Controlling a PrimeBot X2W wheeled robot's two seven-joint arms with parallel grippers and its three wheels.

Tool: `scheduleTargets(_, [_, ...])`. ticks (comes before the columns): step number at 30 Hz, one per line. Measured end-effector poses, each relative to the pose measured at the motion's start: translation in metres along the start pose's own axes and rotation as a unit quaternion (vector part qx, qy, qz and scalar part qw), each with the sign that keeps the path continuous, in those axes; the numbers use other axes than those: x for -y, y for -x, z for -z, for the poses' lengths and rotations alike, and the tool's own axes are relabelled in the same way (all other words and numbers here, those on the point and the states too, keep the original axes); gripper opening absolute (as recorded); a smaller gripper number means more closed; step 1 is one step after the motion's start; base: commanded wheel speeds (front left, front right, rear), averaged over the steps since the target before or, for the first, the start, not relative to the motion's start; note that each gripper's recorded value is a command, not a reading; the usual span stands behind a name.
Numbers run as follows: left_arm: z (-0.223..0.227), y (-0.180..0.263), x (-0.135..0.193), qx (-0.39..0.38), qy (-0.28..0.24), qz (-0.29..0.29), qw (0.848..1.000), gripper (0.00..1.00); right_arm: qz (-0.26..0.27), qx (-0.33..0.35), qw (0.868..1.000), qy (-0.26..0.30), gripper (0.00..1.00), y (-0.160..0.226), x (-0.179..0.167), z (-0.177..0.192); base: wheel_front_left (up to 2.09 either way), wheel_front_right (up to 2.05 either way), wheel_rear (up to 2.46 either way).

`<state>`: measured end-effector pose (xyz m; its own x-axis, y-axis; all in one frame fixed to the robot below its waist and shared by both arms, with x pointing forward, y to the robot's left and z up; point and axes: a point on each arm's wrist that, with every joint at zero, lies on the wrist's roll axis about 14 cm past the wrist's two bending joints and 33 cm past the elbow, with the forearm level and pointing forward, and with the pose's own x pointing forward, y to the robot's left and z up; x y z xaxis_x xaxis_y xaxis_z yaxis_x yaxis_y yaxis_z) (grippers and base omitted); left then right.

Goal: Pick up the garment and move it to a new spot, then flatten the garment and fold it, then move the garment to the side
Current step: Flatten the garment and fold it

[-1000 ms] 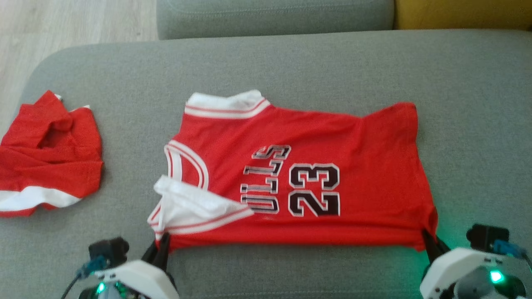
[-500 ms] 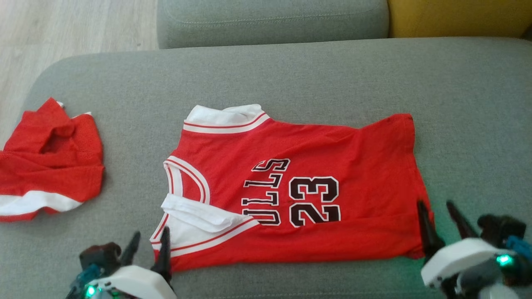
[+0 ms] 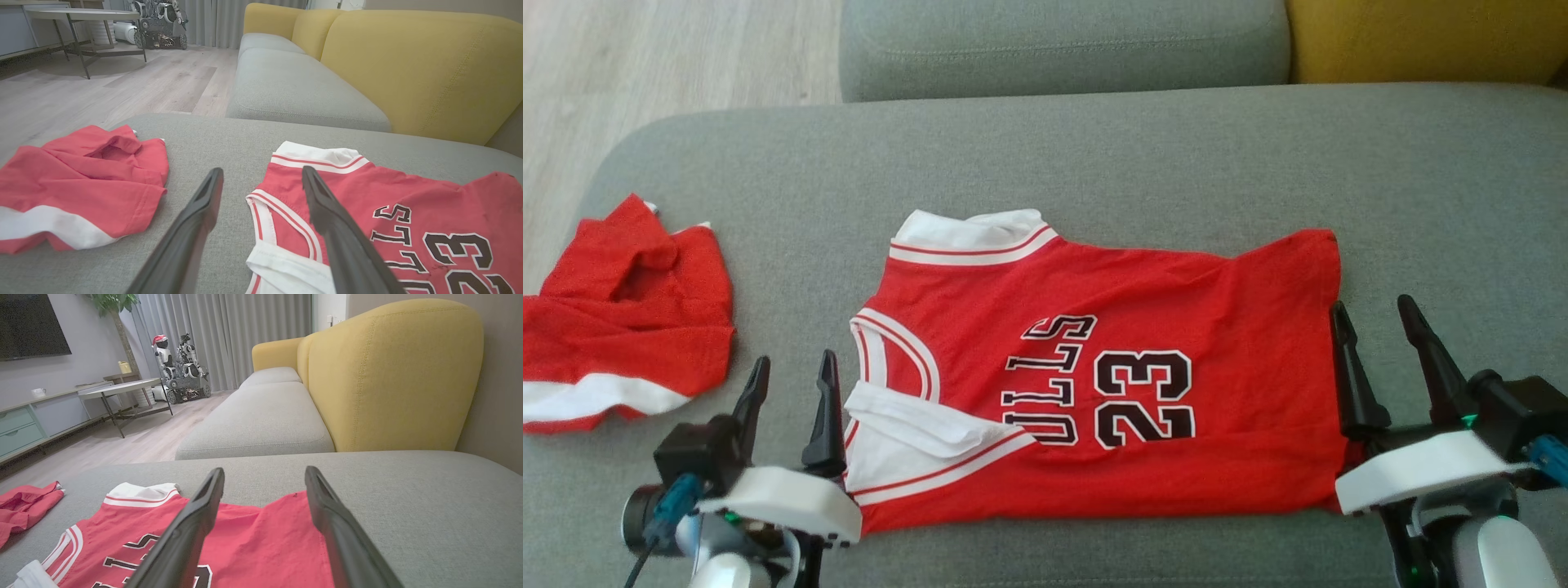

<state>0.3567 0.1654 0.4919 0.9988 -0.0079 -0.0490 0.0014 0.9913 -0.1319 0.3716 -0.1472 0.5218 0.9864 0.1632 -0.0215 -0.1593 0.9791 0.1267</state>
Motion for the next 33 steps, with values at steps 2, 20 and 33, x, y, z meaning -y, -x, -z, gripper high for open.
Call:
scheduleTargets(2, [0.0,-0.003,0.001,0.001,0.0,0.002,1.0,1.0,0.0,-0.005,1.0,-0.001,1.0,-0.001,0.0,0.003,0.0,0.0,0.0])
scheduleTargets(20, [0.012,-0.167,0.069,-0.056,-0.015,0.141,0.988,1.0,-0.01,-0.055,0.998,-0.01,1.0,-0.057,0.003,0.043,0.0,0.0,0.0])
scheduleTargets(33, [0.122,-0.181,0.092,-0.242,-0.04,0.181,0.952,1.0,0.017,-0.102,0.994,-0.016,1.0,-0.057,0.024,0.077,0.0,0.0,0.0])
